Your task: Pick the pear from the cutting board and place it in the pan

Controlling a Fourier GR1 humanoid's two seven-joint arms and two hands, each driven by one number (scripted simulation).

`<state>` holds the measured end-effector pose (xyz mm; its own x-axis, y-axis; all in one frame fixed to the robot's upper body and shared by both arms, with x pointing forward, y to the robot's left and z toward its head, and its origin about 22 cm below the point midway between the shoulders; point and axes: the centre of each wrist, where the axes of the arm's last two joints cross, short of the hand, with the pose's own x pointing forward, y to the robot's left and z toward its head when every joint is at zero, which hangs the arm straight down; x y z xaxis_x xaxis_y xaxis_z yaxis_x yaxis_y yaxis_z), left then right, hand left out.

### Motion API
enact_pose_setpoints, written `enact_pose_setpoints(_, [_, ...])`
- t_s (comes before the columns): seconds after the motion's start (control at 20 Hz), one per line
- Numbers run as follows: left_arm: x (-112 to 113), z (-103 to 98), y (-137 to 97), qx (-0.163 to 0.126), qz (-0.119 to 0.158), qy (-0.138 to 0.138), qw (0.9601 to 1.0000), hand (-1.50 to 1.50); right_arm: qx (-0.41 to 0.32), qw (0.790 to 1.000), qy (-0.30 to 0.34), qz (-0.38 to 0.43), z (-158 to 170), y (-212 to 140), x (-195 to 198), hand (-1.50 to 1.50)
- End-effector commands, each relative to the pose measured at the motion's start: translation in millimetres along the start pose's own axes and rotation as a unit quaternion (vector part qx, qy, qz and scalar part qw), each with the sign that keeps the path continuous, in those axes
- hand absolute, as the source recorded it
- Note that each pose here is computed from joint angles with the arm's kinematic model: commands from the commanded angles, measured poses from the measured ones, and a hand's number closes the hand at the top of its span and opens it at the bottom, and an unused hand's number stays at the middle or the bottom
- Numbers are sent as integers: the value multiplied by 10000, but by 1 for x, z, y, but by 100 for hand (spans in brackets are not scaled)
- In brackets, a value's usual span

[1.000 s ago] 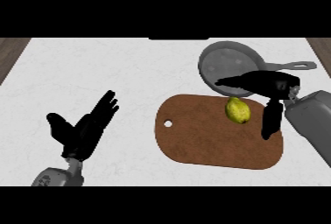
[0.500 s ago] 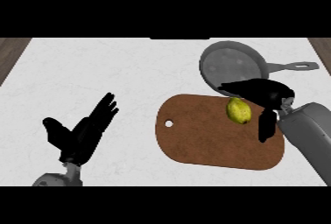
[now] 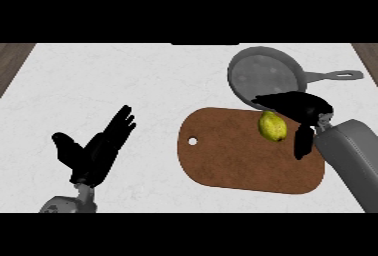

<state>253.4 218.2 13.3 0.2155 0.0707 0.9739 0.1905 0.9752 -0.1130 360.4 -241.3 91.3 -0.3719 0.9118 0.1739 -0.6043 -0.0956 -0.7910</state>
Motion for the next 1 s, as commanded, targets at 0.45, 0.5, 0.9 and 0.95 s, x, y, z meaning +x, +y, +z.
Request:
enact_pose_setpoints(0.45, [-8, 14, 2, -118, 24, -69, 9999, 0, -673, 9958, -317, 540, -39, 25, -3, 150])
enact_pose_setpoints(0.5, [16, -4, -22, -68, 7, -66, 10000, 0, -740, 9948, -373, 593, -38, 24, -7, 150])
enact_pose_setpoints(0.9, [-2, 0, 13, 17, 41, -42, 10000, 0, -1285, 9863, -519, 893, -23, 51, 1, 150])
enact_pose_setpoints(0.95, [-4, 9, 9, 14, -4, 30, 10000, 0, -1360, 9848, -727, 795, -25, 59, 17, 150])
